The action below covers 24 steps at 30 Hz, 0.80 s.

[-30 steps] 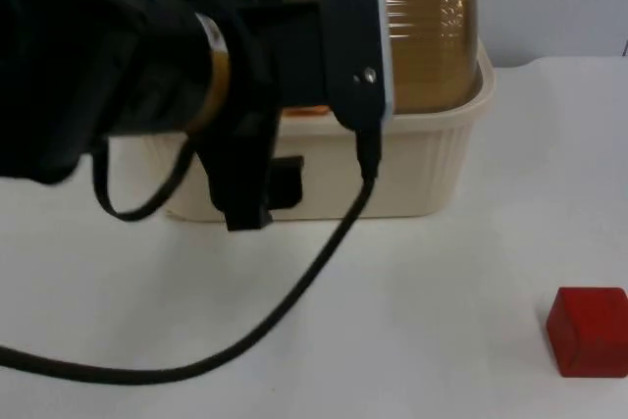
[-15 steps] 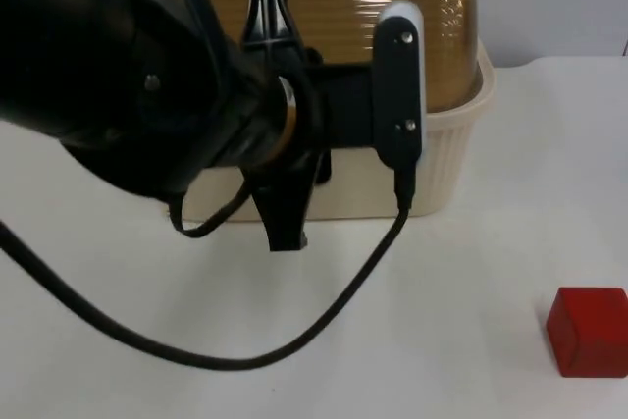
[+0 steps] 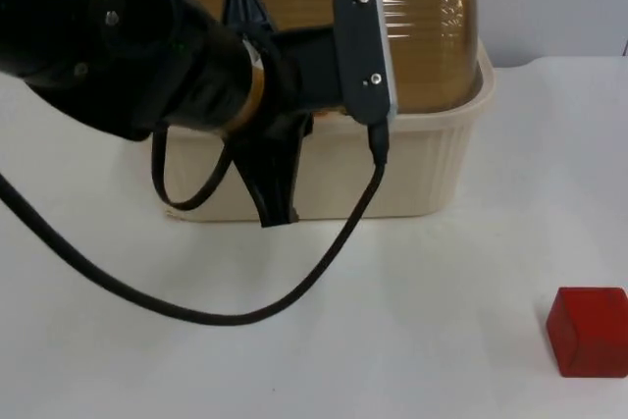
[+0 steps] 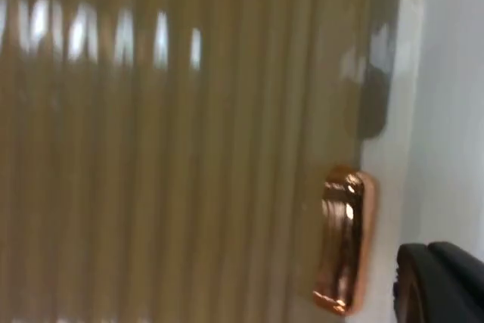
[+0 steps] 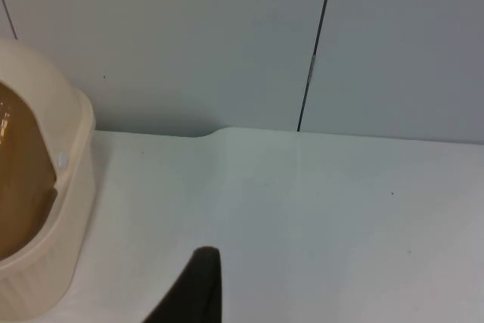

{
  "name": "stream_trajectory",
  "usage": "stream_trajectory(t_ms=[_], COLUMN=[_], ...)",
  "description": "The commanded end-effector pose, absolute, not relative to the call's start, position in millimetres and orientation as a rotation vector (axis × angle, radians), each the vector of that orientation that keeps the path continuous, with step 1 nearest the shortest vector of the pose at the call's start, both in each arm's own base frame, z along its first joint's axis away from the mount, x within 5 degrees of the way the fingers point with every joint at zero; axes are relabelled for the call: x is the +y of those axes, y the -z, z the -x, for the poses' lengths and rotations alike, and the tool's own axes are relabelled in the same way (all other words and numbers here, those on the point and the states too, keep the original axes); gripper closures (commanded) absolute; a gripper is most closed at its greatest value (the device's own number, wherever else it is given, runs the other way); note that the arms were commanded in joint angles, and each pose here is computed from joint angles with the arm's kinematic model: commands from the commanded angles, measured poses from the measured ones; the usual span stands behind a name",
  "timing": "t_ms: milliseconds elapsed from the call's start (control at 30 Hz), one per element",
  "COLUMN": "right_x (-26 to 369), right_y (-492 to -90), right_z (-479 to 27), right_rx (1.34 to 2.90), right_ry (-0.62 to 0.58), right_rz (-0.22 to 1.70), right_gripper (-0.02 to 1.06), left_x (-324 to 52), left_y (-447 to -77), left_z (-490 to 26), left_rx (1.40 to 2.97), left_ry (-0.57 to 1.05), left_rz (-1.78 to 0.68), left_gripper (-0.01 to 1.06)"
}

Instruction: Open the box lid with the left hand, place the block into the box with the right hand, then close the box lid with the left hand.

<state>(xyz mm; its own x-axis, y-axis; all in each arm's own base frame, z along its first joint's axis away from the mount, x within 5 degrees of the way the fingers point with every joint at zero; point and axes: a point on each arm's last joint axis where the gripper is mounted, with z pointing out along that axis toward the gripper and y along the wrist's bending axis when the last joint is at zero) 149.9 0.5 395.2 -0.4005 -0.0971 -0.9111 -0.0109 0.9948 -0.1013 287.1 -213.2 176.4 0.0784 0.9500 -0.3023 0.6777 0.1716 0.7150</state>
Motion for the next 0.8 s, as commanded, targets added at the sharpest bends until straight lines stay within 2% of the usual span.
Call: stream_trajectory(t_ms=[0,300,467,767], right_x=[-1,0,0,-1], right_y=[-398,-398,-398,-398], right_z=[-150,-150,-150,-150], right_rx=[1.958,1.958,1.958,1.958], right_ry=[0.11,0.107,0.107,0.113], right_rz=[0.084,0.083,0.083,0.088], right_gripper=[0.01,0.01,0.01,0.01], left_x=[-217,-220,-216,-217], left_y=[-178,-158,-159,-171], left_z=[-292,-295,-298,-302], left_rx=[1.642,1.631,1.629,1.616], left_ry=[-0.441,-0.476,-0.542,-0.571], left_rz=[-1.587,-1.679,-1.669,-1.628], left_gripper=[1.05,1.05,1.05,1.05])
